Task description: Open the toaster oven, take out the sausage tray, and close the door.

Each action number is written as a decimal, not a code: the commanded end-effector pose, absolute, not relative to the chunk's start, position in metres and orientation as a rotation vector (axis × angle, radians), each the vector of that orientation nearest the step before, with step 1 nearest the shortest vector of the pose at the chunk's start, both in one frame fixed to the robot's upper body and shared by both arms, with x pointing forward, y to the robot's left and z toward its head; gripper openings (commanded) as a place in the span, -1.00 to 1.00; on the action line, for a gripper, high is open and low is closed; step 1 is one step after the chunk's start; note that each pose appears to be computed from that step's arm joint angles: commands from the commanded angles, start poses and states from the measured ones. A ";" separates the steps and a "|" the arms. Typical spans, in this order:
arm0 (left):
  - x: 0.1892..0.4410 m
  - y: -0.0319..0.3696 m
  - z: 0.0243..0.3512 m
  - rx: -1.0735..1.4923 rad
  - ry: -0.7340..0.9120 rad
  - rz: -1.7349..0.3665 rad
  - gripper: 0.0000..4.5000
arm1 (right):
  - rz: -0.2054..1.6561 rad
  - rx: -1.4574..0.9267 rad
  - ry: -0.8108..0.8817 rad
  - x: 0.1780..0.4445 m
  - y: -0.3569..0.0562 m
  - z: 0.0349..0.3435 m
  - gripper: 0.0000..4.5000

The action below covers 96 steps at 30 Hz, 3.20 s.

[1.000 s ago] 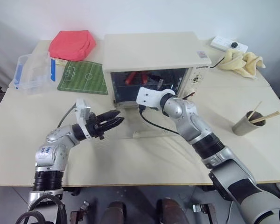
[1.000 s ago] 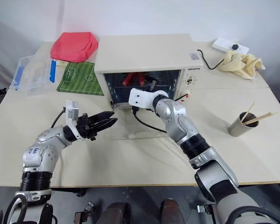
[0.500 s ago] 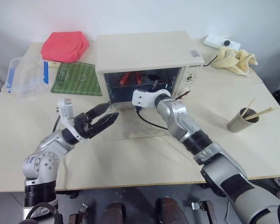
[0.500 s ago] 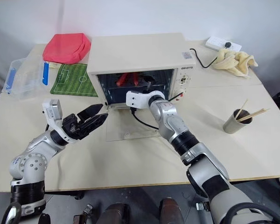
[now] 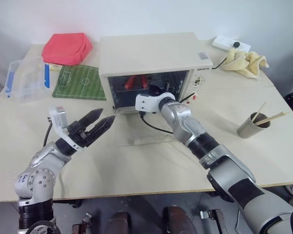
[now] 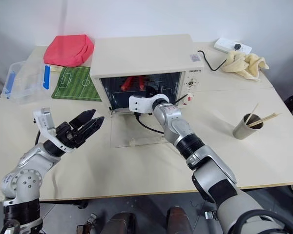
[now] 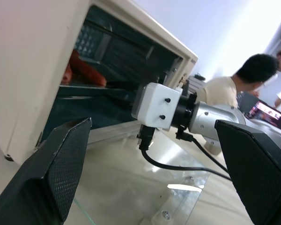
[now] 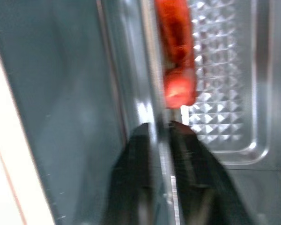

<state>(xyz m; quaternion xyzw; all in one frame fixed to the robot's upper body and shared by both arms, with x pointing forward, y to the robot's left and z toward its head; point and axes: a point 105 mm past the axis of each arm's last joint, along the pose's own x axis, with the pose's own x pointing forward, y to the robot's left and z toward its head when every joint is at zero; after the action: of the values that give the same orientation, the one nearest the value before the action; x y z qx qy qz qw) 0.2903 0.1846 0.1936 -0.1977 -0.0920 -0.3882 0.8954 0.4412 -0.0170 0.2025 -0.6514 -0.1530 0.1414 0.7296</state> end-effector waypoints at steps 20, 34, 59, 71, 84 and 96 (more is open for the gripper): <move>0.304 0.192 0.205 -0.407 -0.217 -0.774 1.00 | 0.320 -1.358 -0.513 0.419 -0.005 0.248 -0.99; 0.342 0.173 0.213 -0.287 -0.199 -0.963 1.00 | 0.362 -1.351 -0.528 0.421 0.005 0.246 -0.99; 0.360 0.183 0.234 -0.295 -0.260 -0.951 1.00 | 0.378 -1.409 -0.550 0.401 -0.007 0.235 -0.99; 0.360 0.187 0.237 -0.304 -0.268 -0.943 1.00 | 0.363 -1.429 -0.586 0.383 -0.019 0.233 -0.99; 0.362 0.193 0.241 -0.315 -0.279 -0.927 1.00 | 0.346 -1.406 -0.610 0.358 -0.037 0.233 -0.99; 0.365 0.195 0.242 -0.319 -0.288 -0.915 1.00 | 0.337 -1.464 -0.584 0.358 -0.033 0.225 -0.88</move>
<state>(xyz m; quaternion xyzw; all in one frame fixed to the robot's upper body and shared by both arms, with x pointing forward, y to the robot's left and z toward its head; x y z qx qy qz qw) 0.3666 0.1925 0.2281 -0.1678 -0.1146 -0.4371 0.8761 0.3631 -0.0388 0.1911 -0.6587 -0.2092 0.1910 0.6971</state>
